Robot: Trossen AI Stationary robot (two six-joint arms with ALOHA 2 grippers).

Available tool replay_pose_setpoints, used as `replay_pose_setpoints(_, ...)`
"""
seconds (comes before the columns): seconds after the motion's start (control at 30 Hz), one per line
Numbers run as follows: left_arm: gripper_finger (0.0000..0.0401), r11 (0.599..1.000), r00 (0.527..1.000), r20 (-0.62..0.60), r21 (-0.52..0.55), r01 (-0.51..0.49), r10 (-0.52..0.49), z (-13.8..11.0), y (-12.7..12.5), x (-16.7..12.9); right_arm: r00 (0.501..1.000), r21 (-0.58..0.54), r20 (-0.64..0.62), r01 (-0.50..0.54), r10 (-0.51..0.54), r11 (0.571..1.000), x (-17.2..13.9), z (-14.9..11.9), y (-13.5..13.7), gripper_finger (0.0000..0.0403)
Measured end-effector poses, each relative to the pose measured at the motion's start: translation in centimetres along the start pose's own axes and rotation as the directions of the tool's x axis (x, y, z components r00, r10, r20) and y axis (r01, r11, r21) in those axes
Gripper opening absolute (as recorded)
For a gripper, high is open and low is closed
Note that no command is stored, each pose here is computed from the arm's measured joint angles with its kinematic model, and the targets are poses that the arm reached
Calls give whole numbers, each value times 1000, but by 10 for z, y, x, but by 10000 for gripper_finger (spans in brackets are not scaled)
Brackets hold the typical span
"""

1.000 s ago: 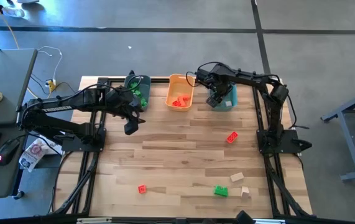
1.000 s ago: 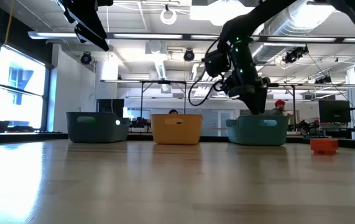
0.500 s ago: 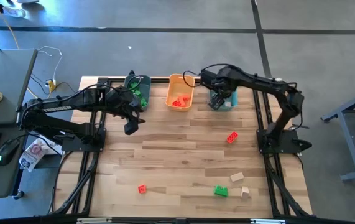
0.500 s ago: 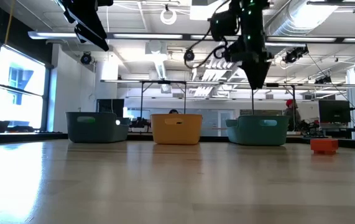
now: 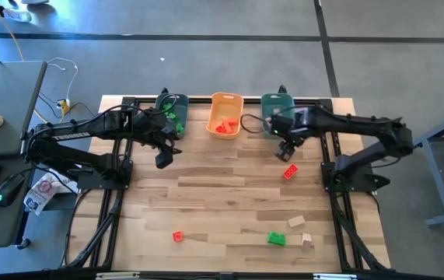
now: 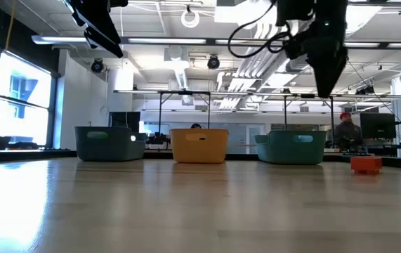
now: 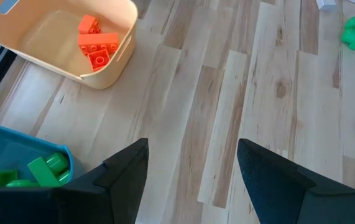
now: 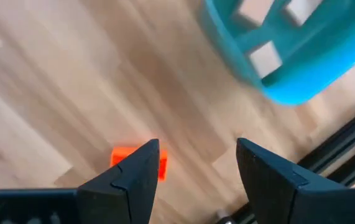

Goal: Sort & place blocks by color
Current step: Put the orange game piece into the yellow bin

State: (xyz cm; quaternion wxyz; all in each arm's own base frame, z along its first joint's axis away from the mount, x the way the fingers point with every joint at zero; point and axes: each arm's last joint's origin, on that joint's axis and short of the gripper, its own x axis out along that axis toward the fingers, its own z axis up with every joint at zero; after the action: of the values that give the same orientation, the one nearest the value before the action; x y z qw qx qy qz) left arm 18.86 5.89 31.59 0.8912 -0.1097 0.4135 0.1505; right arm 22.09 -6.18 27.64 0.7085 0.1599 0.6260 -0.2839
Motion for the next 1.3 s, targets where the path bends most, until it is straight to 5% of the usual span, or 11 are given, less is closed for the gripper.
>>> replay_pose_setpoints(0.2, 232, 1000, 1000, 1, -3, 0, 0, 0, 0, 0, 1000, -13, 8, -19, 20, 1000, 1, -26, 3, 199)
replay_pose_setpoints(0.37, 232, 1000, 1000, 1, -7, 0, 0, 0, 0, 0, 999, -149, -34, -40, 36, 988, 10, -38, 11, 199)
replay_pose_setpoints(0.67, 232, 1000, 1000, 2, -8, 0, 0, 0, 0, 0, 992, -481, -113, -110, 62, 870, 36, -60, 29, 199)
replay_pose_setpoints(1.3, 232, 1000, 1000, 2, -7, 0, 0, 0, 0, 0, 993, -669, 24, -68, 114, 740, 38, -66, 61, 199)
